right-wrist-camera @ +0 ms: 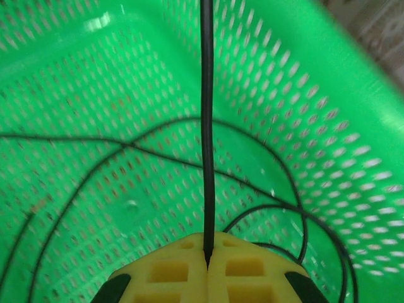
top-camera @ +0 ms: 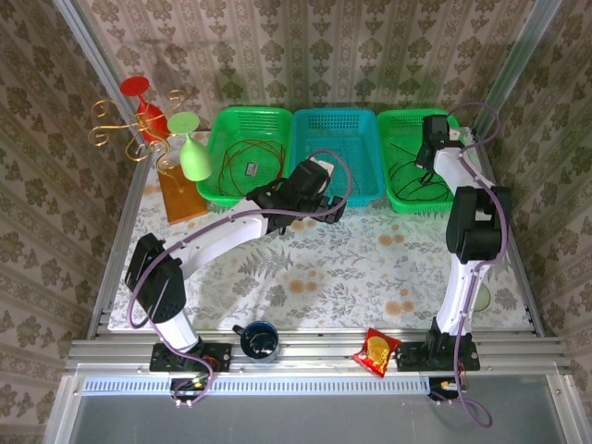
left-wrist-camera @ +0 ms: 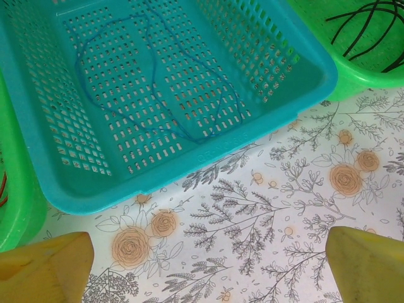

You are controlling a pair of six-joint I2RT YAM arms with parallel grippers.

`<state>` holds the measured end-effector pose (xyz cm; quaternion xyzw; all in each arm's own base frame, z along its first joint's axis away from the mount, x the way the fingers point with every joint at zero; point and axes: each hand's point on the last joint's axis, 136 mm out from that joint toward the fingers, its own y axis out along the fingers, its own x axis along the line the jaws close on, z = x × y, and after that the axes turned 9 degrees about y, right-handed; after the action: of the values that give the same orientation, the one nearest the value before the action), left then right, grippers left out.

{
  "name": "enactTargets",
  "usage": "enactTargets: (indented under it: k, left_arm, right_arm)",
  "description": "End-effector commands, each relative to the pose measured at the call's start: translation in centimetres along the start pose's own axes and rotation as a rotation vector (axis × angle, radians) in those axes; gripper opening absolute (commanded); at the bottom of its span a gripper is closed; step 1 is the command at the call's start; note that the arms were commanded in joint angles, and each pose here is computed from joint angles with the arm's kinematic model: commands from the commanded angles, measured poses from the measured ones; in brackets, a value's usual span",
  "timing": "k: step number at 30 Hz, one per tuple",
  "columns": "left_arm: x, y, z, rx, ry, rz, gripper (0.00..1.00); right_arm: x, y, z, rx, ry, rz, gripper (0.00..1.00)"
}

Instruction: Untangle the cables

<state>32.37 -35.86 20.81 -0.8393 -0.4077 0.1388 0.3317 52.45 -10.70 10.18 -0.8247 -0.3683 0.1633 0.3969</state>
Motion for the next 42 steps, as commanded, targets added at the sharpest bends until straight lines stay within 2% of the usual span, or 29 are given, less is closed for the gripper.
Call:
enactTargets:
  k: [1, 2, 5, 9, 13, 16, 21, 25, 28, 31, 35, 38, 42]
  left_arm:
    - [0.2, -0.9, -0.3, -0.016, -0.019, -0.020, 0.96]
    - [0.3, -0.9, -0.2, -0.016, -0.018, -0.021, 0.96]
    - [0.3, -0.9, -0.1, -0.010, -0.016, -0.023, 0.96]
    - [0.3, -1.0, 0.0, -0.011, -0.022, -0.019, 0.96]
    - [0.2, -1.0, -0.2, -0.019, -0.028, -0.012, 0.96]
    - [0.1, -1.0, -0.3, -0.020, -0.027, -0.009, 0.96]
    - [0.4, -1.3, -0.4, -0.031, -0.022, -0.020, 0.96]
    - [1.8, -2.1, -0.4, -0.058, -0.014, -0.029, 1.00]
    - [4.2, -2.8, 0.1, -0.070, -0.063, -0.037, 1.00]
    - [7.2, -3.5, 0.7, -0.122, -0.138, -0.068, 1.00]
    - [11.9, -5.5, 1.3, -0.278, -0.215, -0.173, 1.00]
    - [14.8, -7.0, 2.5, -0.388, -0.241, -0.244, 1.00]
    - [18.6, -8.1, 5.2, -0.416, -0.338, -0.327, 1.00]
  right_arm:
    - [-0.7, 0.6, 2.6, 0.130, -0.037, 0.040, 0.00]
    - [-0.9, 0.7, 2.7, 0.134, -0.038, 0.046, 0.00]
    - [-1.1, 0.9, 2.7, 0.157, -0.030, 0.032, 0.18]
    - [-1.7, -0.6, 0.4, 0.135, 0.007, 0.021, 0.53]
    - [-1.5, -4.2, -2.9, 0.065, 0.013, -0.040, 0.87]
    - [-1.5, -7.0, -5.0, 0.007, 0.011, -0.079, 1.00]
    - [-1.4, -11.0, -7.1, -0.045, 0.040, -0.172, 1.00]
    - [-1.8, -14.1, -6.9, -0.098, 0.064, -0.240, 1.00]
    - [-2.8, -15.8, -5.9, -0.186, 0.068, -0.265, 1.00]
    - [-3.3, -17.8, -3.7, -0.278, 0.011, -0.323, 1.00]
    - [-3.2, -19.8, 0.5, -0.411, -0.164, -0.373, 1.00]
    - [-2.7, -19.3, 4.4, -0.455, -0.267, -0.438, 1.00]
    - [-3.1, -18.0, 7.6, -0.473, -0.216, -0.508, 1.00]
